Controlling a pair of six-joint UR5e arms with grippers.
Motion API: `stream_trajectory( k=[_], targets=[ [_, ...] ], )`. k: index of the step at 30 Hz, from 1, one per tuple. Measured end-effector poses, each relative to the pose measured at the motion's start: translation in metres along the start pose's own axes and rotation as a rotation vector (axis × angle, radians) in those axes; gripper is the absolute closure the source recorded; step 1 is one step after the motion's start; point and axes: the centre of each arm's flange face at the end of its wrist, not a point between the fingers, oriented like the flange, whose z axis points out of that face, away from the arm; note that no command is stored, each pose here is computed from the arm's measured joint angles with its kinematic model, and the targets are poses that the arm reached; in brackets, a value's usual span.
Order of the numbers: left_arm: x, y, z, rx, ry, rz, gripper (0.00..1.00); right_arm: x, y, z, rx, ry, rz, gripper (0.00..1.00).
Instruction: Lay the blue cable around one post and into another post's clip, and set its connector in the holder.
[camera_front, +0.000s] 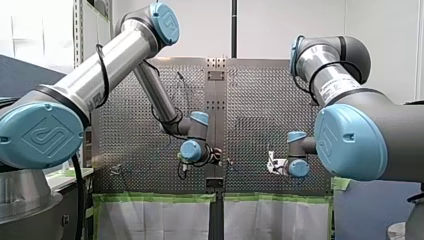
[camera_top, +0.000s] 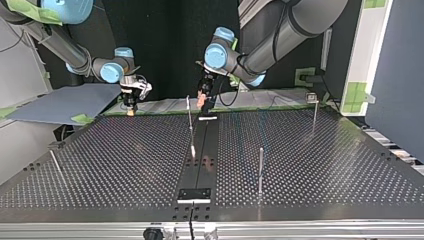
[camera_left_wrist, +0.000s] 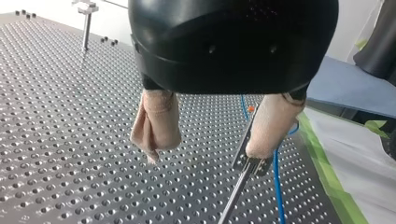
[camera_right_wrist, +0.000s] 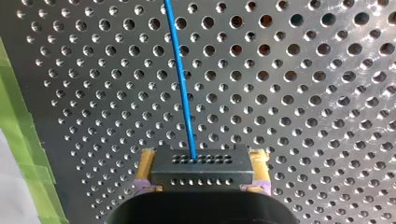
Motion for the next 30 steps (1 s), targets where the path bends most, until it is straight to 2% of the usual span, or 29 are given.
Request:
stream_trajectory(
  k=[15, 22, 30],
  targets=[
    [-0.001, -0.003, -0.001, 0.015, -0.001, -0.018, 0.0, -0.001, -0.001, 0.0, 0.001, -0.003, 0.002, 0.99],
    [-0.012, -0.009, -0.002, 0.044, -0.014, -0.017, 0.0, 0.0, -0.001, 0.0, 0.005, -0.001, 0.002, 0.99],
    [-0.024, -0.007, -0.005, -0.011, -0.035, -0.016, 0.0, 0.0, -0.001, 0.0, 0.007, -0.001, 0.003, 0.99]
  ],
)
